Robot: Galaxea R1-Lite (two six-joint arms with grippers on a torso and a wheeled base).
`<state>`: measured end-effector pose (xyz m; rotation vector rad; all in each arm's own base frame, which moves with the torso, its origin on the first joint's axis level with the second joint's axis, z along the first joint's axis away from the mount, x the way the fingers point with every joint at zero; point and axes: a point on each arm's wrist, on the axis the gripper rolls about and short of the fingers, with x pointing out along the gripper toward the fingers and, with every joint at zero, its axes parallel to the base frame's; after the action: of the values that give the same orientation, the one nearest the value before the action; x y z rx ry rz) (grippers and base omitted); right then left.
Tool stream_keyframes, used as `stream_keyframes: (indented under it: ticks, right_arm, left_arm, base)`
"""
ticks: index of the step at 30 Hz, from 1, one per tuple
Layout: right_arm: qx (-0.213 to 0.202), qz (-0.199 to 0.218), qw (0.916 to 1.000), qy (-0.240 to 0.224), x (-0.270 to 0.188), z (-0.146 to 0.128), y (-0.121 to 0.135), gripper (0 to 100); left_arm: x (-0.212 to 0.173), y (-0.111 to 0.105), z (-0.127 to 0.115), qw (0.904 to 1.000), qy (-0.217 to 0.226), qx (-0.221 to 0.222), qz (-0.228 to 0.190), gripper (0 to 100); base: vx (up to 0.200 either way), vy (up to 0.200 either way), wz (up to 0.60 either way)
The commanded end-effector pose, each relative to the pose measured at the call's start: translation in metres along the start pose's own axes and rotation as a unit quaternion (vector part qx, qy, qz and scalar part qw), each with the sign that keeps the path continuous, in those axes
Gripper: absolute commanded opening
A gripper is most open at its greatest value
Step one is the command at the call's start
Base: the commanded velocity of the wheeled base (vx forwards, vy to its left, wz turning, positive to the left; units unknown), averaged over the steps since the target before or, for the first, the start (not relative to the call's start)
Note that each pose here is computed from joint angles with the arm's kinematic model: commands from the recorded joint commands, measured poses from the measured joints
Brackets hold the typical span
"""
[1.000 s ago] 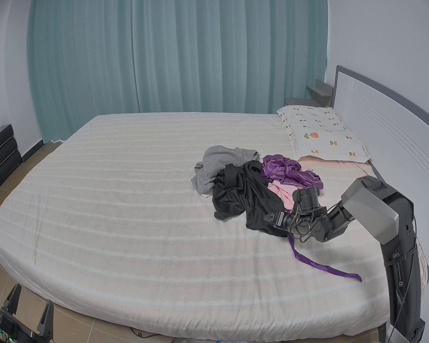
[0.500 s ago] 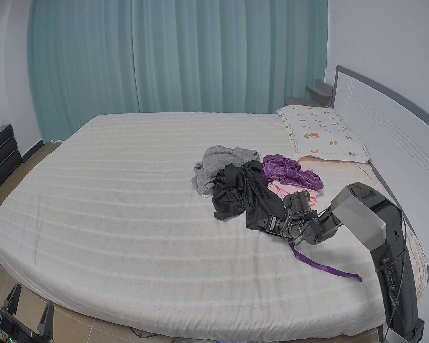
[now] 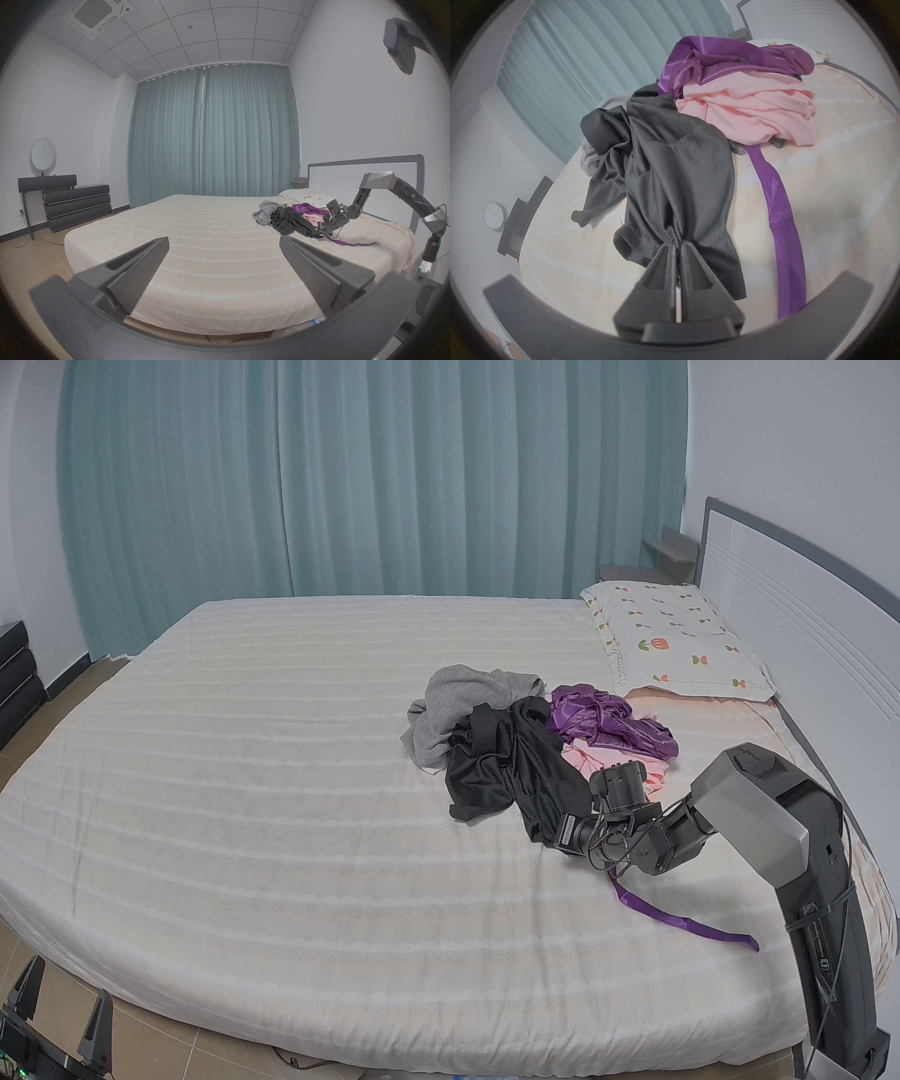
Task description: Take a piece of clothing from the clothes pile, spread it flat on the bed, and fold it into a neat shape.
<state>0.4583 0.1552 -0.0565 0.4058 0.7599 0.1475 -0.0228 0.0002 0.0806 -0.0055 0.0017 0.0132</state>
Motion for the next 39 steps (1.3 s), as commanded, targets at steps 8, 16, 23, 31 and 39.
stream_keyframes:
  ticks: [8, 16, 23, 31, 39]
  right_arm:
    - [0.081, 0.076, 0.9927, -0.047, -0.087, 0.011, 0.031, 0]
    - [0.075, 0.150, 0.9796, -0.110, -0.172, 0.005, 0.056, 0]
    - [0.061, 0.219, 0.9613, -0.156, -0.259, 0.009, 0.083, 0]
    - [0.054, 0.281, 0.9365, -0.202, -0.331, 0.010, 0.095, 0]
    - [0.049, 0.327, 0.9135, -0.236, -0.380, 0.009, 0.089, 0]
  left_arm:
    - [0.000, 0.000, -0.005, 1.0000, 0.000, 0.000, 0.000, 100]
    - [0.000, 0.000, -0.005, 1.0000, 0.000, 0.000, 0.000, 100]
    - [0.000, 0.000, -0.005, 1.0000, 0.000, 0.000, 0.000, 100]
    - [0.000, 0.000, -0.005, 1.0000, 0.000, 0.000, 0.000, 100]
    - [0.000, 0.000, -0.005, 1.0000, 0.000, 0.002, 0.000, 100]
  base:
    - [0.000, 0.000, 0.00]
    - [0.000, 0.000, 0.00]
    - [0.000, 0.000, 0.00]
    - [0.000, 0.000, 0.00]
    - [0.000, 0.000, 0.00]
